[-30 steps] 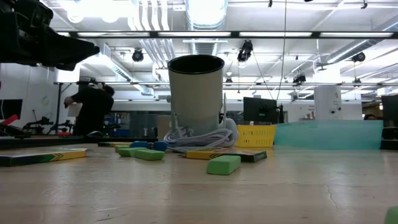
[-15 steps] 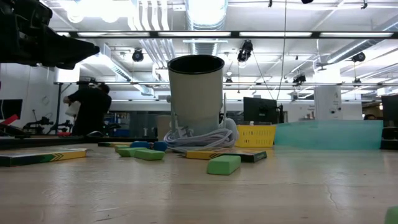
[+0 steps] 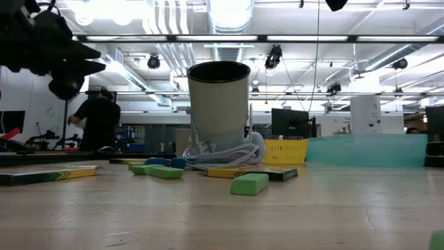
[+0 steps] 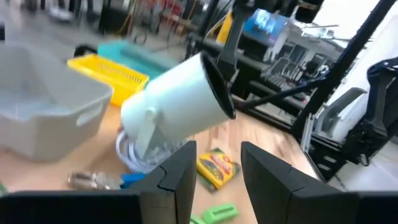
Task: Pick & Place School Supplies
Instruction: Put the blue punch plier into the green bin
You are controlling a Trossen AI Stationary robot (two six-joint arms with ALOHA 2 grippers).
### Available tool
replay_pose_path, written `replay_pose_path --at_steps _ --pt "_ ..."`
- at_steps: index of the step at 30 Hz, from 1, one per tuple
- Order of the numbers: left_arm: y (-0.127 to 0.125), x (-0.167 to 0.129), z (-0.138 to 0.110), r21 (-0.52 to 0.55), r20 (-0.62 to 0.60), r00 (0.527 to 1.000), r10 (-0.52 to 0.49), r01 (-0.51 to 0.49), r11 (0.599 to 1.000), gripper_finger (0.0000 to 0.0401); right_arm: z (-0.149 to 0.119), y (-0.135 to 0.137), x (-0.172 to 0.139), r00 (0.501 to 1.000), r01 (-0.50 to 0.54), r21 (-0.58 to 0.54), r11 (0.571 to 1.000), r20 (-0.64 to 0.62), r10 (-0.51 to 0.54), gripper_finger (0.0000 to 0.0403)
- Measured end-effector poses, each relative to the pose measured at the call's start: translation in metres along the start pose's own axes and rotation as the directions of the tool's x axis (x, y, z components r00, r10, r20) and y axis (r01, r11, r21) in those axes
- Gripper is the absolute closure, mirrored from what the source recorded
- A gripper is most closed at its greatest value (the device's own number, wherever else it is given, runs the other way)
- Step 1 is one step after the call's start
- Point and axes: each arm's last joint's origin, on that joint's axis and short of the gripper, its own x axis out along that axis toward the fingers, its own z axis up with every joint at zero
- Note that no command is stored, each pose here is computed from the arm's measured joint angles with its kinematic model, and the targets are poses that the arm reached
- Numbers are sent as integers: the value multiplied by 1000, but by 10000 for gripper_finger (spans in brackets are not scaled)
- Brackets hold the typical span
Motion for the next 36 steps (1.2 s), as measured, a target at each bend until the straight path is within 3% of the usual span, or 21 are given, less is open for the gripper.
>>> replay_pose_path --at_steps 6,14,19,27,36 --pt "-9 -4 22 -106 -59 996 59 -65 992 270 -3 0 10 999 8 -3 1000 -35 -8 321" --pt "-19 0 40 -81 -76 995 66 -72 994 270 -8 0 27 996 20 -8 1000 -89 -21 333" --pt "-20 3 41 -46 -84 992 94 -98 994 270 -13 0 39 991 30 -12 999 -131 -31 333" --pt "-20 8 38 -97 -108 987 117 -128 987 270 -9 3 59 998 16 72 997 -69 -11 321" --pt "-20 9 37 -118 -113 986 121 -134 984 270 -12 3 69 996 25 77 997 -82 -19 325"
